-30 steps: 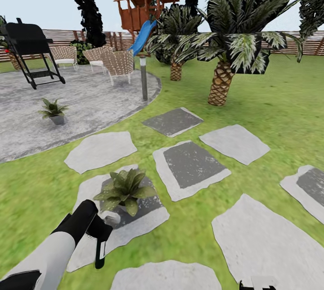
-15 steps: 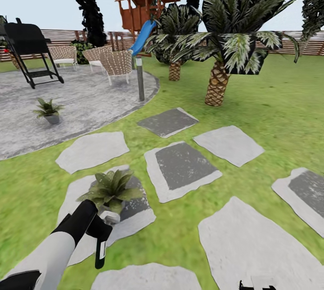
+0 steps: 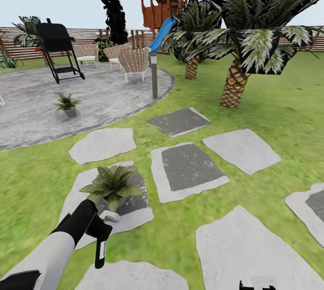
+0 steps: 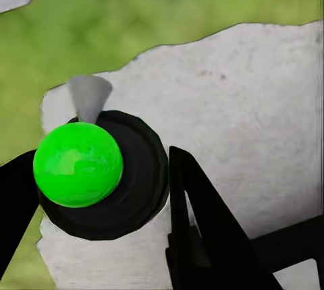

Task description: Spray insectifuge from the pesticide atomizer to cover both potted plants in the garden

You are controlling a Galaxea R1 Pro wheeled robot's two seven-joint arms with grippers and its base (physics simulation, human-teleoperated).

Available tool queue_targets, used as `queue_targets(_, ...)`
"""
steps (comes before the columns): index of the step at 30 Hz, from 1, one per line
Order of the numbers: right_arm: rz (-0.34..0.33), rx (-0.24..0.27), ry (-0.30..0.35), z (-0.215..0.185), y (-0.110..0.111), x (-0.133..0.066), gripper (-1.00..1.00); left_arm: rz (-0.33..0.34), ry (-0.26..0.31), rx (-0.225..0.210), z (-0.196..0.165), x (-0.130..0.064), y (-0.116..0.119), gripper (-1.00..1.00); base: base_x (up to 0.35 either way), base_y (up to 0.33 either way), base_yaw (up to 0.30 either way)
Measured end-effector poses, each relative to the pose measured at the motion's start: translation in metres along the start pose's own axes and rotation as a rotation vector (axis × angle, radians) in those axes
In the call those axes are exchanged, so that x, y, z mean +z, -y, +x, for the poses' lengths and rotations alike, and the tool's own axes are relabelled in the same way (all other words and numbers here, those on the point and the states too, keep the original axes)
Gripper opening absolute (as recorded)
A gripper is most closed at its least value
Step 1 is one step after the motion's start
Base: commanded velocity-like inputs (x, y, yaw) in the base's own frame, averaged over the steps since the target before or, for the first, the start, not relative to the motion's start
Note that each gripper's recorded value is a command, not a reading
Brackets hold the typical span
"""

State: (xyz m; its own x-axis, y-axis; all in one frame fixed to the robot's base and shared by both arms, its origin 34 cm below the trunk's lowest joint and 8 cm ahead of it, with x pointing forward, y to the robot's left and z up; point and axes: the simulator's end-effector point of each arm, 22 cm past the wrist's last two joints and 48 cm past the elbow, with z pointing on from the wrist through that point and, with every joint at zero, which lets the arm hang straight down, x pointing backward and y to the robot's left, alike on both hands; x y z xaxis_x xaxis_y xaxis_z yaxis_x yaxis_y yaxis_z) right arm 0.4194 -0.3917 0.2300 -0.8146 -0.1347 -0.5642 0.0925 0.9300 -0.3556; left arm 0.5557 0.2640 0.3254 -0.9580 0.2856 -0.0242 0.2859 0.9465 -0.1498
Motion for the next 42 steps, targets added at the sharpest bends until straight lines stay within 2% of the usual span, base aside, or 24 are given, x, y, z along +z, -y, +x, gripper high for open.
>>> queue_targets(42,-0.004,-0.005,-0.015,0.0072,-0.0016,0.0008,1.00,0.007,-0.013,-0.001,0.0028,0.0076,0.0016,-1.00,0.156,-0.292,0.265)
